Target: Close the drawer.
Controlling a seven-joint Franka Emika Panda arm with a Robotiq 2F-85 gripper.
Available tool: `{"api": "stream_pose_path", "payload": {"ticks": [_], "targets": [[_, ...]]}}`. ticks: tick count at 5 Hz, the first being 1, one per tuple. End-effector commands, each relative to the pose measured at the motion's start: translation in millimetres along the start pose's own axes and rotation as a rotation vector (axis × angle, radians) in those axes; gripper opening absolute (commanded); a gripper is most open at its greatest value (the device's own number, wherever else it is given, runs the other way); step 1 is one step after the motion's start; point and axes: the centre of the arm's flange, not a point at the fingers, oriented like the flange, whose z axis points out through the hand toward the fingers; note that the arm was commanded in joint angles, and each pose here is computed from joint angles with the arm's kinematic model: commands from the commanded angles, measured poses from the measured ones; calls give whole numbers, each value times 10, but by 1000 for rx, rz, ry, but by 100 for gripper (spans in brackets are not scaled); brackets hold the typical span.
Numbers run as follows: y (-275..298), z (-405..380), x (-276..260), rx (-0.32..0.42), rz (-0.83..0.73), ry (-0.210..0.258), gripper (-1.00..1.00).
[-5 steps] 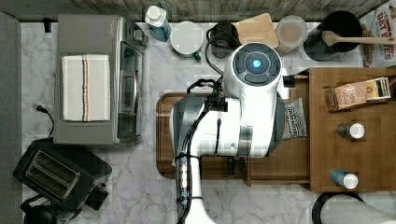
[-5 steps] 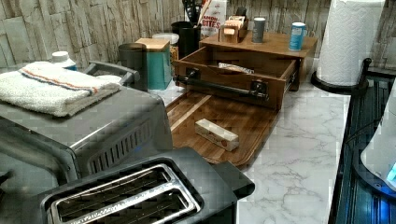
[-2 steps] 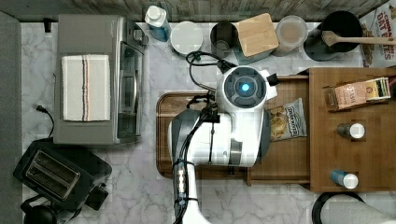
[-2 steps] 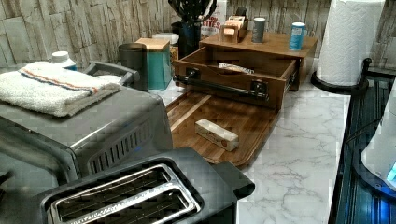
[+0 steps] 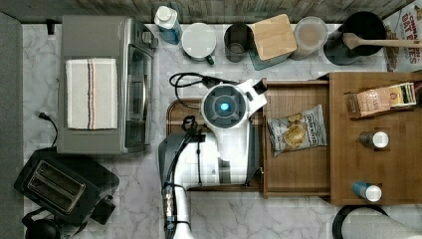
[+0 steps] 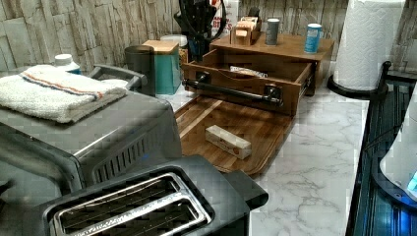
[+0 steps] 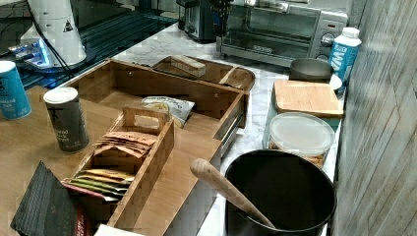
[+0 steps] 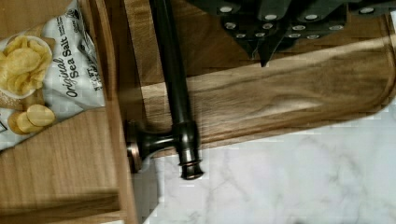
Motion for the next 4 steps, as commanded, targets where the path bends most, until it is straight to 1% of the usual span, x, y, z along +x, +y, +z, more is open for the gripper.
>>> {"api": "stream_pose_path", "payload": {"ticks": [1,2,3,4], "targets": [[-157,508,-126,-141,-283,17,-100],[-107,695,-129,-163,-272,-20,-100],[-145,894,-154,-178,-247,-70,-100],[-169,1091,-182,-170,-246,-61,-100]]}}
